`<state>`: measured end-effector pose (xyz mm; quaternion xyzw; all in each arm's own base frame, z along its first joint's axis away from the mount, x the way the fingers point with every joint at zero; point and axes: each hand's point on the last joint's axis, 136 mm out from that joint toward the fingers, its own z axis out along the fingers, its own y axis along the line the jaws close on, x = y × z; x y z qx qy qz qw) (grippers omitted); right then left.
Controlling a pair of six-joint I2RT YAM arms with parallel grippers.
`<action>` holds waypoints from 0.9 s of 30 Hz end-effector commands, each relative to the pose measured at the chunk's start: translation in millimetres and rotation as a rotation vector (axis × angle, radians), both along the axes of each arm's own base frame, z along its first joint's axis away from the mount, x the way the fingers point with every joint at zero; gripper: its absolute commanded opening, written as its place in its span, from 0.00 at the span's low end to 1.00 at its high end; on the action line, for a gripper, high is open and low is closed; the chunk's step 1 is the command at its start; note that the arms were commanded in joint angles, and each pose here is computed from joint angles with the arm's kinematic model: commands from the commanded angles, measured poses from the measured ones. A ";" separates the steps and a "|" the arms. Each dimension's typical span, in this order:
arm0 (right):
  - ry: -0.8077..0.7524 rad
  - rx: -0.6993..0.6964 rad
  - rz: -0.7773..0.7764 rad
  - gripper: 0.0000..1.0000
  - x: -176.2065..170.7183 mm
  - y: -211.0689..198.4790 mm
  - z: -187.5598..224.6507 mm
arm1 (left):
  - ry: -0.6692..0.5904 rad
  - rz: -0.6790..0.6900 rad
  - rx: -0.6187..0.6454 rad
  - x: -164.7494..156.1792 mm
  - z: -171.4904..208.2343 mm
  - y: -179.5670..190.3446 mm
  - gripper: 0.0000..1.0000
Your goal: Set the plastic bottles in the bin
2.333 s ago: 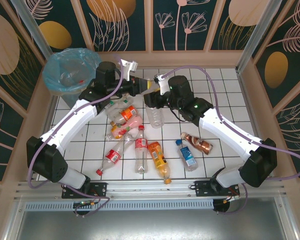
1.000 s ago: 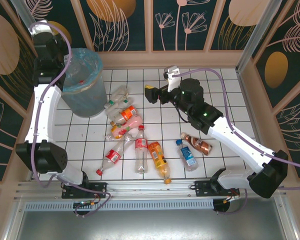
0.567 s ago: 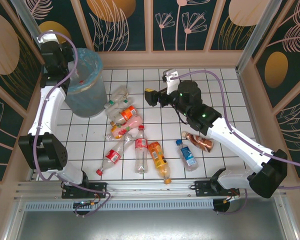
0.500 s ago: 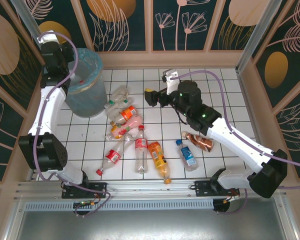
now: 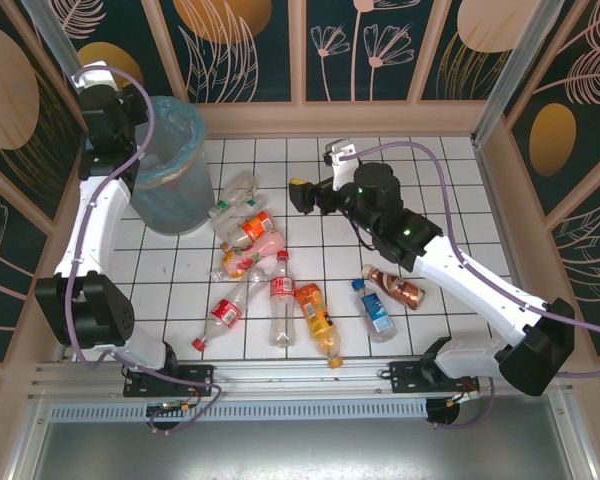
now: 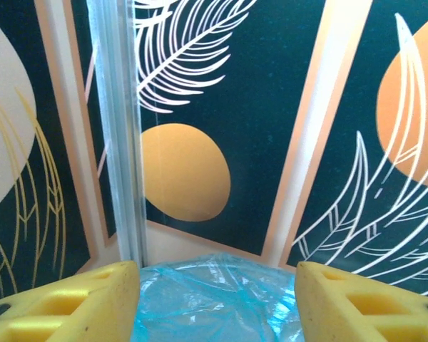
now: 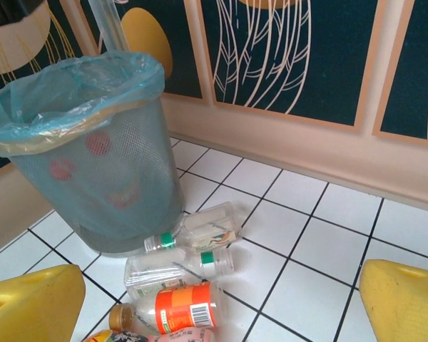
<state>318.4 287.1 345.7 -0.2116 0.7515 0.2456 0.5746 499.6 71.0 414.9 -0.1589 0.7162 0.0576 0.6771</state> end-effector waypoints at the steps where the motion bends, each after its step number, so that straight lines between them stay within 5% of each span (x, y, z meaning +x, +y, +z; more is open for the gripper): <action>1: 0.026 -0.028 -0.029 0.98 2.5 -1.6 1.3 | -0.090 -0.080 -0.022 -16.0 43.7 -14.2 0.57; 6: 0.170 -0.112 -0.002 0.96 -3.6 2.3 -37.3 | -0.127 -0.188 -0.031 -35.9 68.8 -42.4 0.54; 13: 0.466 -0.228 0.005 0.93 -21.7 1.4 -122.9 | -0.088 -0.328 0.120 -56.9 60.5 -122.6 0.55; 19: 0.728 -0.205 0.057 0.85 -37.1 25.0 -180.3 | 0.036 -0.475 0.205 -68.0 16.8 -193.0 0.56; 27: 0.922 -0.167 0.072 0.79 -37.8 52.7 -228.5 | 0.216 -0.709 0.066 -92.4 -65.2 -243.8 0.58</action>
